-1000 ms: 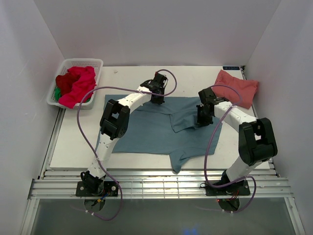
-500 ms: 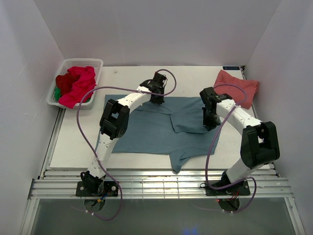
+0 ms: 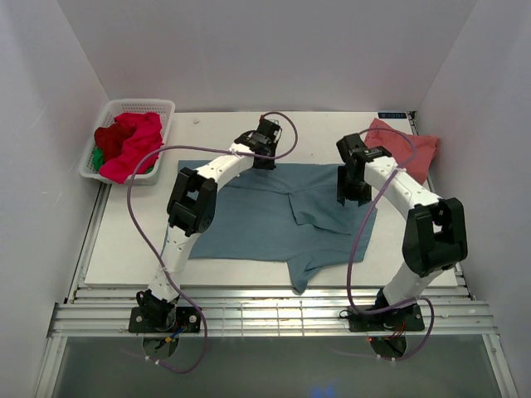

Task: Fold and stack the t-shirts
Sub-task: Fold the flattened tshirt in 1/3 of the way

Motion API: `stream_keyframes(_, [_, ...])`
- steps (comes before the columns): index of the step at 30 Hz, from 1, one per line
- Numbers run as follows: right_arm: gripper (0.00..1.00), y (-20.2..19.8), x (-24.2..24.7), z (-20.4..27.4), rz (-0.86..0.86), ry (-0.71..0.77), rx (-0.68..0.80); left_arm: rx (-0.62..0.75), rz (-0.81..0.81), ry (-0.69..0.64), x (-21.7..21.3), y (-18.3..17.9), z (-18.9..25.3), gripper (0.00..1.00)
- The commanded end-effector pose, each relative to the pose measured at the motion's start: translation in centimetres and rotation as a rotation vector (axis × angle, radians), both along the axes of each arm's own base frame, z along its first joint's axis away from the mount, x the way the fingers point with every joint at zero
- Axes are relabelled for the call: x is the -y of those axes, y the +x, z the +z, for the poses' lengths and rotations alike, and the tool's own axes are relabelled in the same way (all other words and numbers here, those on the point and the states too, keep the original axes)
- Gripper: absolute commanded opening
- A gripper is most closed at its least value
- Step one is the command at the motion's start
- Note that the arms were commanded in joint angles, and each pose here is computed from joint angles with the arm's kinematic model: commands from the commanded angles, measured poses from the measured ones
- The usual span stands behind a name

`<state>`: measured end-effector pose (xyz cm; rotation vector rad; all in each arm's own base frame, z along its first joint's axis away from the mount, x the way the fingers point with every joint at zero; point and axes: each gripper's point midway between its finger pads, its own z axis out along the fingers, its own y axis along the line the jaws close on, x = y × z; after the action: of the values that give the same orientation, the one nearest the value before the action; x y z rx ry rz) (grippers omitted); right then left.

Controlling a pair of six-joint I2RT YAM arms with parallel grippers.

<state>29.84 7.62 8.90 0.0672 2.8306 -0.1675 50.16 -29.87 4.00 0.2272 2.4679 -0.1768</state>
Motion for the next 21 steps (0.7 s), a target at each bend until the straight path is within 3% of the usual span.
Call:
stream_keyframes(1, [0.53, 6.7, -2.0, 2.5, 0.065, 0.028, 0.158, 0.299, 0.123, -0.036, -3.8, 4.1, 13.4, 0.36])
stream_keyframes(4, [0.53, 10.2, -3.0, 2.5, 0.090, 0.044, 0.193, 0.346, 0.229, 0.032, -8.3, 4.4, 15.1, 0.43])
stream_keyframes(5, [0.47, 11.1, -3.0, 2.4, 0.091, 0.046, 0.198, 0.344, 0.255, 0.053, -9.6, 4.3, 14.9, 0.43])
stream_keyframes(7, [0.30, 12.7, -3.0, 1.2, 0.089, 0.054, 0.190, 0.312, 0.340, 0.114, -13.7, 3.6, 13.4, 0.42])
stream_keyframes(8, [0.09, 14.0, -3.2, 1.8, 0.092, 0.064, 0.214, 0.295, 0.371, 0.137, -15.0, 3.3, 12.6, 0.35])
stream_keyframes(10, [0.08, 15.6, -2.8, 0.6, 0.083, 0.069, 0.211, 0.263, 0.459, 0.178, -19.0, 2.8, 11.2, 0.24])
stream_keyframes(11, [0.08, 16.7, -2.8, 1.0, 0.089, 0.071, 0.229, 0.228, 0.496, 0.185, -20.3, 1.8, 9.8, 0.01])
stream_keyframes(16, [0.08, 19.5, -1.2, -0.9, 0.064, 0.059, 0.223, 0.130, 0.565, 0.170, -24.0, 0.5, 6.9, 0.00])
stream_keyframes(21, [0.08, 21.7, 0.6, -1.9, 0.038, 0.064, 0.240, 0.005, 0.556, 0.189, -23.8, -0.7, 3.2, 0.00])
